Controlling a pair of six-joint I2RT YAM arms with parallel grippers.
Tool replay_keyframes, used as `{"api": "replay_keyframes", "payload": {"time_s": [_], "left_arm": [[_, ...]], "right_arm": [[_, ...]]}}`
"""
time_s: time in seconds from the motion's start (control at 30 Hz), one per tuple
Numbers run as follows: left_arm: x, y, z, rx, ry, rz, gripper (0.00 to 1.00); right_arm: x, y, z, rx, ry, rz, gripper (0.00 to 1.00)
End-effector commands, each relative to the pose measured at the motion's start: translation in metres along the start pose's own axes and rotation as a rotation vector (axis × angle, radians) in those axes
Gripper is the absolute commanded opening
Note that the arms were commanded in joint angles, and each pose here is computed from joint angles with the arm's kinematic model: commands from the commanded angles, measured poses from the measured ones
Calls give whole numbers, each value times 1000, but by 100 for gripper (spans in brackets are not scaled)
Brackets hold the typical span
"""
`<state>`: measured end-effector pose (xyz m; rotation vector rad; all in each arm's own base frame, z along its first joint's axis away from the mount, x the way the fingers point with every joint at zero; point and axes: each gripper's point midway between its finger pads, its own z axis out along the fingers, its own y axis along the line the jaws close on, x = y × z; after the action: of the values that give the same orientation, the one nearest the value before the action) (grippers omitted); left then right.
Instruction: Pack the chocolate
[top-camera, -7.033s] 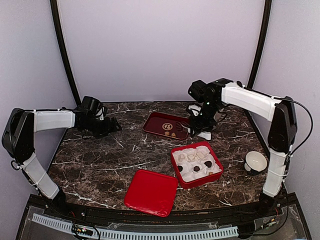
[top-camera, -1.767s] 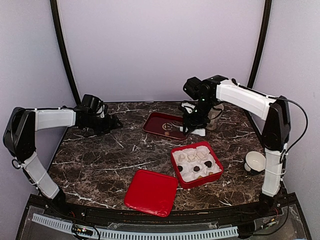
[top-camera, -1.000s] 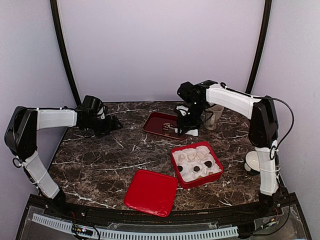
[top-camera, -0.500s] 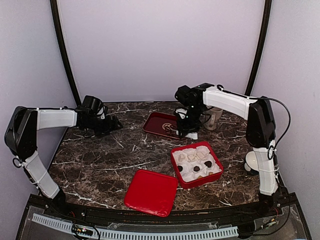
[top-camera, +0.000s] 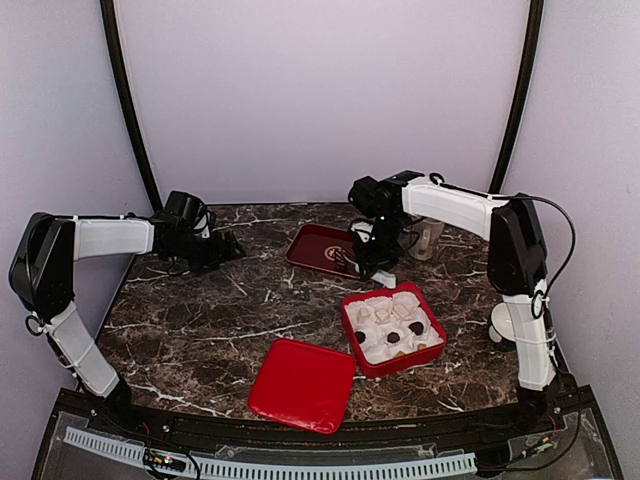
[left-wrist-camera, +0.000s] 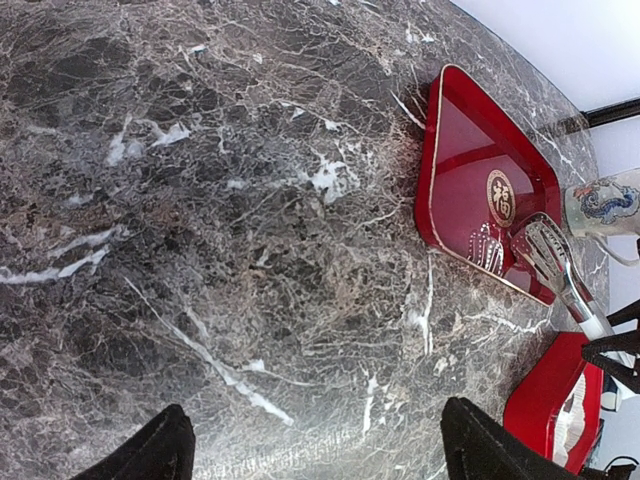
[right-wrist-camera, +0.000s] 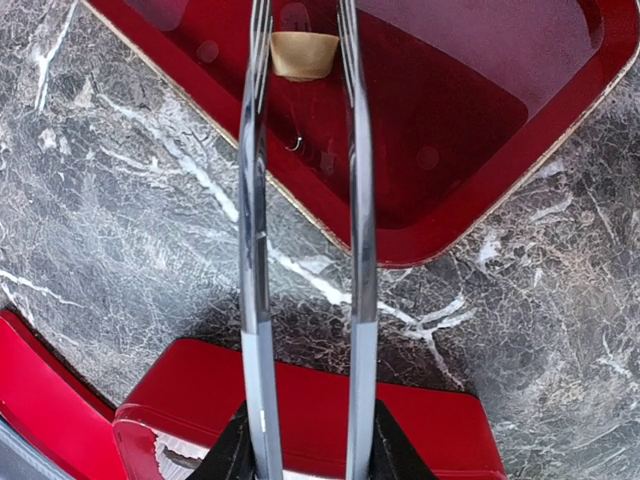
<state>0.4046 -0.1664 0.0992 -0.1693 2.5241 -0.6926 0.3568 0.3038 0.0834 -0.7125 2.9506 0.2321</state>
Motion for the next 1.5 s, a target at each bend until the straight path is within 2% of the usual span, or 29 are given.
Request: {"api": "replay_keyframes", "payload": {"time_s": [0.0, 0.23, 0.53, 0.77, 1.1, 1.3, 1.47], "left_arm": [[-5, 0, -4, -7, -16, 17, 88], [-6, 0, -5, -7, -18, 18, 88], [-6, -1, -8, -8, -19, 20, 88], [-6, -2, -10, -6, -22, 24, 88], [-5, -7, -11, 24, -15, 25, 88], [-2, -8, -12, 35, -11, 25, 88], [4, -7, -12, 41, -2, 8, 85]], "right_arm": [[-3, -1, -5, 15, -11, -18, 28], [0, -4, -20, 16, -36, -20, 23], [-16, -1, -58, -54, -149, -7, 21], [1, -6, -78, -61, -146, -13, 20], [76, 4, -115, -149, -156, -33, 20], [138, 28, -127, -252, -106, -38, 20], [188, 46, -123, -323, -1, -13, 20]]}}
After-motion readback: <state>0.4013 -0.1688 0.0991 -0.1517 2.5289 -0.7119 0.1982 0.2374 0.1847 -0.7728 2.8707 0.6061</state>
